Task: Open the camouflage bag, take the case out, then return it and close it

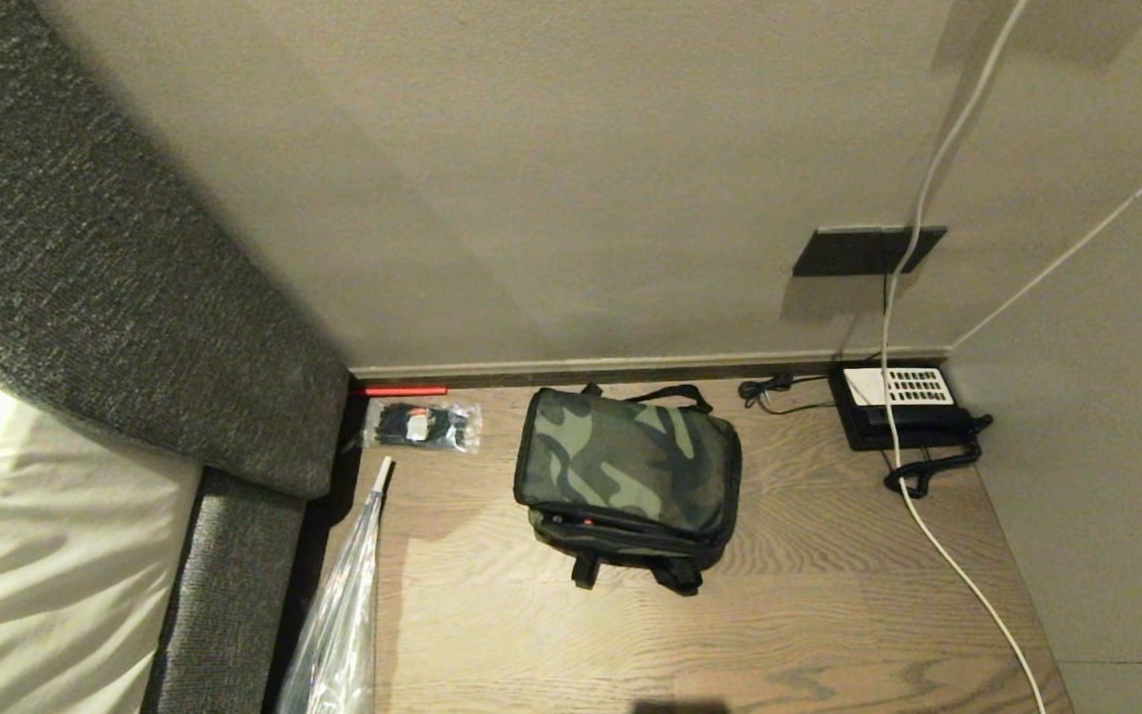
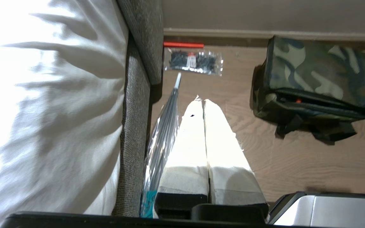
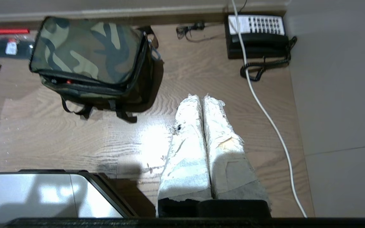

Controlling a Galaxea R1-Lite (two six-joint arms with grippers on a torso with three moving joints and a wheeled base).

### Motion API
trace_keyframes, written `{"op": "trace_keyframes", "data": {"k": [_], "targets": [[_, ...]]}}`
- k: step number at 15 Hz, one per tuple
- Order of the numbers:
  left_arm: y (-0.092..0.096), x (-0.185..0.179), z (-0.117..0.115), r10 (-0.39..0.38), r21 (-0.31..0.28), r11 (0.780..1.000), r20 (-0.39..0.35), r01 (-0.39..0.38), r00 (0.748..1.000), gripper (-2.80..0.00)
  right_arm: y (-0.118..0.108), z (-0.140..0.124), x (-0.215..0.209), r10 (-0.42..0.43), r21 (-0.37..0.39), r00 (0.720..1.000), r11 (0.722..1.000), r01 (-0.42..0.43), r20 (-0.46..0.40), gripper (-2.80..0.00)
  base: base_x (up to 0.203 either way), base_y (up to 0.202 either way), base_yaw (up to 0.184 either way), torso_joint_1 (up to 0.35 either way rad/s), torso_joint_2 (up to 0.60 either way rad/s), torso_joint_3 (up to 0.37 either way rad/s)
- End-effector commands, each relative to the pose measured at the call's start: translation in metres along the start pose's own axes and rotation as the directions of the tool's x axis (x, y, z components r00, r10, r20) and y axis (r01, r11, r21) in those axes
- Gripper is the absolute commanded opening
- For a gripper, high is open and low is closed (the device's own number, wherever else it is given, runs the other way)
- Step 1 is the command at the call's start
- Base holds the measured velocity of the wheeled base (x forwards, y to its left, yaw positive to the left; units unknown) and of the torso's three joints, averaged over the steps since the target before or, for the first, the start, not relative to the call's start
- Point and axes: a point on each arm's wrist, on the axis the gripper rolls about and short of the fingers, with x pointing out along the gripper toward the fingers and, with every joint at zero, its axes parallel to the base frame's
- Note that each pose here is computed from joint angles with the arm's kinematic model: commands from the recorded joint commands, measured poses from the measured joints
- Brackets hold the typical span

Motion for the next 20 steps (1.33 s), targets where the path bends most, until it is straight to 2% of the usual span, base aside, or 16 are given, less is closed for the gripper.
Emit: {"op": "trace_keyframes", "data": {"k": [1, 20], "targets": [[0.0, 0.0001, -0.0004, 0.001, 0.0, 1.0, -0.001, -0.001, 1.0, -2.8, 0.0, -0.0002, 0.0004, 0.0, 0.0, 1.0, 1.0, -0.001, -0.006, -2.8, 0.0, 0.0, 0.0, 0.006, 0.0, 0.207], [0.0, 0.0001, -0.0003, 0.001, 0.0, 1.0, 0.001, -0.001, 1.0, -2.8, 0.0, -0.0001, 0.0004, 0.001, 0.0, 1.0, 1.0, -0.001, -0.004, -2.8, 0.0, 0.0, 0.0, 0.002, 0.0, 0.202]]}}
